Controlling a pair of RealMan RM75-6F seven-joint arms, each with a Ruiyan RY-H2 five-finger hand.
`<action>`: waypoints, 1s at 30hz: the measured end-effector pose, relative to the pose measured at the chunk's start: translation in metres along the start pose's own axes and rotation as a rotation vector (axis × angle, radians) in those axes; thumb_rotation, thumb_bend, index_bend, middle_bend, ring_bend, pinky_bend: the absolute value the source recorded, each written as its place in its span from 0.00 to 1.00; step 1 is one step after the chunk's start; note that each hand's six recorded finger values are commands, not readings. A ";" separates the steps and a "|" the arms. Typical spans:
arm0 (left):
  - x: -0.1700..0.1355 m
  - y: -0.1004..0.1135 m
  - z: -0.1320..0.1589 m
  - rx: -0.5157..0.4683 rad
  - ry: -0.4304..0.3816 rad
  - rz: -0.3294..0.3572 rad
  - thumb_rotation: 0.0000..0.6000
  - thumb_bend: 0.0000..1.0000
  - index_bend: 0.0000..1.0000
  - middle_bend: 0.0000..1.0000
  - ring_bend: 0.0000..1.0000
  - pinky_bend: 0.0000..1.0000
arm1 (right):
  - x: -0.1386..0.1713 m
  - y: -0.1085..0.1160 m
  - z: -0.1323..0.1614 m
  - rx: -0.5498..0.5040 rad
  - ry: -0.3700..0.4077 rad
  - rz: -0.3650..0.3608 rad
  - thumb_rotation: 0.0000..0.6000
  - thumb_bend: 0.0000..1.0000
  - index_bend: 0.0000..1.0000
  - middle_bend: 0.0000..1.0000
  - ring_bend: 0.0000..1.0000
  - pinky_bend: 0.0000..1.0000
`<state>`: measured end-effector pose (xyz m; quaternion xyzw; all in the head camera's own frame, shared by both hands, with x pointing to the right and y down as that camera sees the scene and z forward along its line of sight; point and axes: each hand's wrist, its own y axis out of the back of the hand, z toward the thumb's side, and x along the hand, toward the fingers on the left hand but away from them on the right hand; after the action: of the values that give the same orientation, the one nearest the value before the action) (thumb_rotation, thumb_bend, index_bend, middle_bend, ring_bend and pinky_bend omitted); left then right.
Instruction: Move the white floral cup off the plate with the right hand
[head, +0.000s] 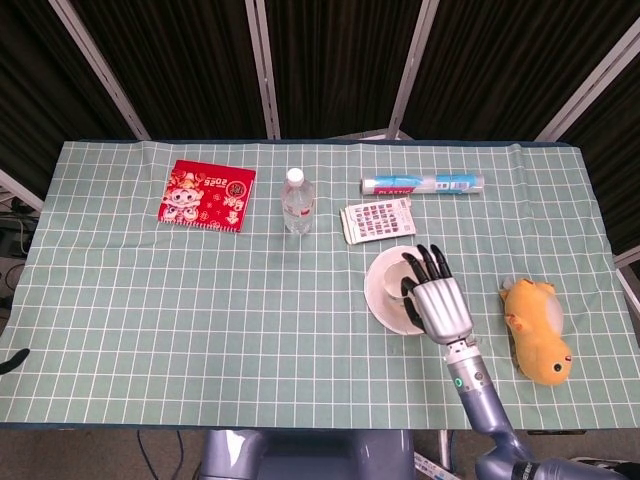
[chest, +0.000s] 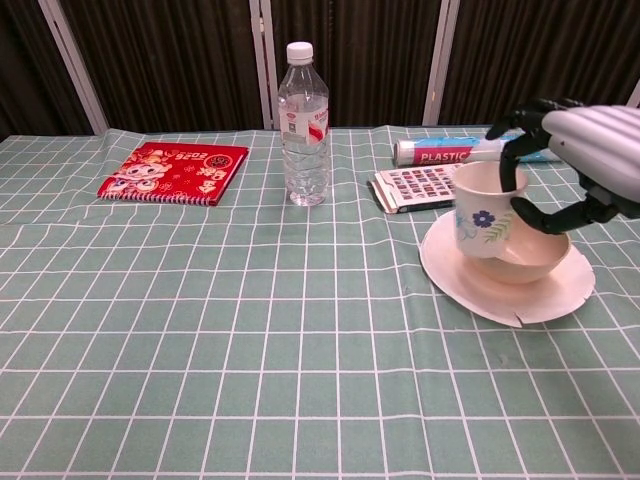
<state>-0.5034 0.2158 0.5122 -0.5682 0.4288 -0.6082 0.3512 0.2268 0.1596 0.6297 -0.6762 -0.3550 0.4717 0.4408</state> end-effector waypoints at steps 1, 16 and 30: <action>0.000 0.000 0.000 0.000 0.000 0.000 1.00 0.00 0.00 0.00 0.00 0.00 | 0.003 0.006 0.009 -0.009 0.022 -0.012 1.00 0.50 0.65 0.14 0.00 0.00; 0.000 0.001 -0.002 -0.007 0.003 0.005 1.00 0.00 0.00 0.00 0.00 0.00 | 0.059 -0.008 0.087 -0.072 0.217 0.045 1.00 0.49 0.65 0.15 0.00 0.00; 0.000 0.001 -0.001 -0.003 -0.003 0.004 1.00 0.00 0.00 0.00 0.00 0.00 | 0.063 -0.043 0.075 -0.038 0.183 0.105 1.00 0.46 0.65 0.15 0.00 0.00</action>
<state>-0.5039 0.2158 0.5114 -0.5688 0.4303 -0.6059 0.3523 0.1717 0.2511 0.6365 -0.7423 -0.2863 0.4236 0.4331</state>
